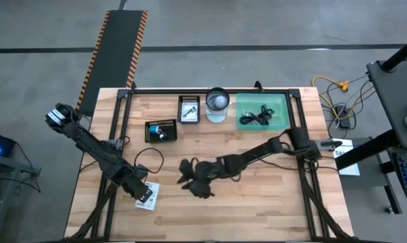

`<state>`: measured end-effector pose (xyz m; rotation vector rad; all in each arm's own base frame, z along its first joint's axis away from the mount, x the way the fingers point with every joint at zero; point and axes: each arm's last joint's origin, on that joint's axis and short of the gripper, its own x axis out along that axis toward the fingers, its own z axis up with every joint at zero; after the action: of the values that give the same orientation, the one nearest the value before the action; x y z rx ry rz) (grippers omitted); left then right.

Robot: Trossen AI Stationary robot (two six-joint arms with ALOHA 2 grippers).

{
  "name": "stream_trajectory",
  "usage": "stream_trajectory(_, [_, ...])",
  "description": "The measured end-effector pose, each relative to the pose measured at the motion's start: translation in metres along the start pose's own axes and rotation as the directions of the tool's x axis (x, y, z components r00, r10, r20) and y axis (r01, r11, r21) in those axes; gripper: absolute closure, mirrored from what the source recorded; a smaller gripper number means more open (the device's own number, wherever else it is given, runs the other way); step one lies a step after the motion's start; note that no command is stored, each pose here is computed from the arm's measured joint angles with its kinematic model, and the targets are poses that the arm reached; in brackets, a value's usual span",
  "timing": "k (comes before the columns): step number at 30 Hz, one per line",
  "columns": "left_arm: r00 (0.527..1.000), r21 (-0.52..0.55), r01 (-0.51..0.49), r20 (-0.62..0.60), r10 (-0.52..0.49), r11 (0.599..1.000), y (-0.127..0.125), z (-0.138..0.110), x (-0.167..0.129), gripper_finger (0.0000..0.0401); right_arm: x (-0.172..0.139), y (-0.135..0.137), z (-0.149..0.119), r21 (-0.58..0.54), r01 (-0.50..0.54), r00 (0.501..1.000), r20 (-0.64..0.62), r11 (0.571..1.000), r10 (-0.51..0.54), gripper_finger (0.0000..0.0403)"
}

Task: Pick and place items into bin
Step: Put the white box into the top black bin

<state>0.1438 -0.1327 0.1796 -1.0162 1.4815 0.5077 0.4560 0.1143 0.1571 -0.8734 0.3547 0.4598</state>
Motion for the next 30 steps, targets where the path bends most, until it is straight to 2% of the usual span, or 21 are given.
stream_trajectory(3, [1.0,0.005,0.016,-0.002,-0.016,1.0,0.0,0.001,0.009,0.0401,0.014,0.001,0.0,-0.015,-0.049,0.999,-0.019,0.999,0.049,0.0267])
stream_trajectory(8, [1.0,0.018,-0.018,0.001,0.018,1.0,0.001,0.002,0.017,0.0401,0.026,0.0,0.002,-0.057,-0.074,0.997,-0.024,0.996,0.072,0.0274])
stream_trajectory(16, [0.999,0.06,-0.036,0.003,0.036,0.998,0.006,0.002,0.022,0.0401,0.028,-0.002,0.014,-0.156,-0.132,0.982,0.114,0.979,0.15,0.0273])
stream_trajectory(22, [0.998,0.062,-0.065,-0.004,0.066,0.996,0.02,0.005,0.034,0.0401,0.029,-0.004,0.018,-0.2,-0.108,0.981,0.136,0.974,0.137,0.0275])
stream_trajectory(25, [0.999,0.071,-0.031,-0.01,0.032,0.997,0.027,0.007,0.044,0.0401,0.029,-0.004,0.018,-0.213,-0.102,0.981,0.139,0.972,0.133,0.0271])
stream_trajectory(30, [0.99,0.104,0.143,-0.026,-0.142,0.984,0.032,0.01,0.061,0.0401,0.029,-0.004,0.018,-0.226,-0.099,0.981,0.139,0.969,0.133,0.0262])
